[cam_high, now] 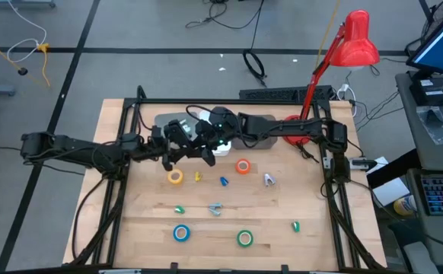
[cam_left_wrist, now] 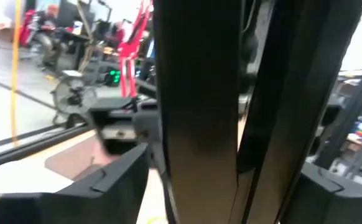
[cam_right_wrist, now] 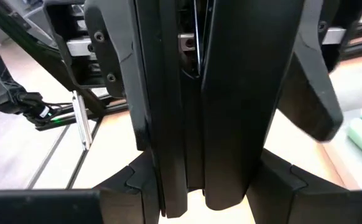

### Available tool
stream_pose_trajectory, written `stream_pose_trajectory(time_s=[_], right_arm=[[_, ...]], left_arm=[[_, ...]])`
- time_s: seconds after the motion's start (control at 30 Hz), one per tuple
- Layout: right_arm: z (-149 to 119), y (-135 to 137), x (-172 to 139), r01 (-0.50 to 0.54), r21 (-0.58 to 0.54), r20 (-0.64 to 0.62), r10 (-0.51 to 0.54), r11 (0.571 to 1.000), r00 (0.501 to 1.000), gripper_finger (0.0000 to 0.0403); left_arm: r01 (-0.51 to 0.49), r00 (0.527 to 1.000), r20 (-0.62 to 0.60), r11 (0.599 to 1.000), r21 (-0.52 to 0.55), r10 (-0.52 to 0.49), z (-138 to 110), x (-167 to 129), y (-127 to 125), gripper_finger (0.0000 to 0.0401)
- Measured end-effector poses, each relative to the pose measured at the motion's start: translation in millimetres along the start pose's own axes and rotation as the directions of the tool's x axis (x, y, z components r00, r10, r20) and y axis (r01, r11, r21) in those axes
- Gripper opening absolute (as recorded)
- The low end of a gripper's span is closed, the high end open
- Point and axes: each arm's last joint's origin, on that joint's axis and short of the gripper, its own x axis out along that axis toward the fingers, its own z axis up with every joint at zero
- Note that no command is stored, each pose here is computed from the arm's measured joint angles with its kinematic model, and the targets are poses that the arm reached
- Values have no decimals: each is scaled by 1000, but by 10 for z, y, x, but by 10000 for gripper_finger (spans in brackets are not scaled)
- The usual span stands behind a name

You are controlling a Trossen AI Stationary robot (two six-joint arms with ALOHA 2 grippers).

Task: Pick and place Stapler, Stapler remover, tape
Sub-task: Put the black stapler into the gray bin

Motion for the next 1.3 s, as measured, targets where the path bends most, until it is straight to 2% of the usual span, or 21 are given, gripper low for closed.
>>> stream_pose_trajectory(time_s=[0.3, 0.43, 0.57, 0.77, 0.87, 0.93, 1.03, 1.13, 1.2, 1.3], right_arm=[[-23, -4, 5, 16, 11, -16, -16, 1000, 1000, 170], [-23, -8, 7, 51, -4, -9, -51, 999, 999, 196], [-74, -22, 6, 73, -41, -56, -75, 996, 996, 218], [-200, -101, -94, 106, -28, -216, -109, 994, 970, 233], [-289, -166, -152, 136, -1, -312, -130, 991, 941, 234], [-338, -227, -206, 173, 26, -368, -151, 985, 917, 232], [-403, -301, -284, 216, 54, -443, -171, 975, 880, 229], [-452, -341, -342, 234, 63, -499, -173, 970, 849, 226], [-469, -367, -372, 239, 62, -520, -173, 969, 836, 226], [-492, -401, -415, 242, 50, -549, -176, 969, 817, 228]], left_arm=[[50, 998, -22, 998, -26, -50, -26, 17, -7, 181], [49, 998, -25, 998, -35, -50, -21, 10, -7, 181], [28, 999, -46, 999, -32, -30, -43, 10, 5, 181], [-83, 992, -99, 996, -31, 79, -86, -12, 95, 181], [-123, 986, -118, 992, -23, 120, -65, -44, 158, 182], [-186, 976, -120, 982, -12, 183, -44, -72, 221, 183], [-277, 947, -161, 960, 25, 278, -40, -120, 323, 183], [-358, 890, -258, 927, 111, 375, 40, -99, 409, 183], [-382, 833, -347, 902, 204, 431, 139, -57, 447, 183], [-387, 714, -471, 853, 351, 518, 275, -15, 536, 183]])
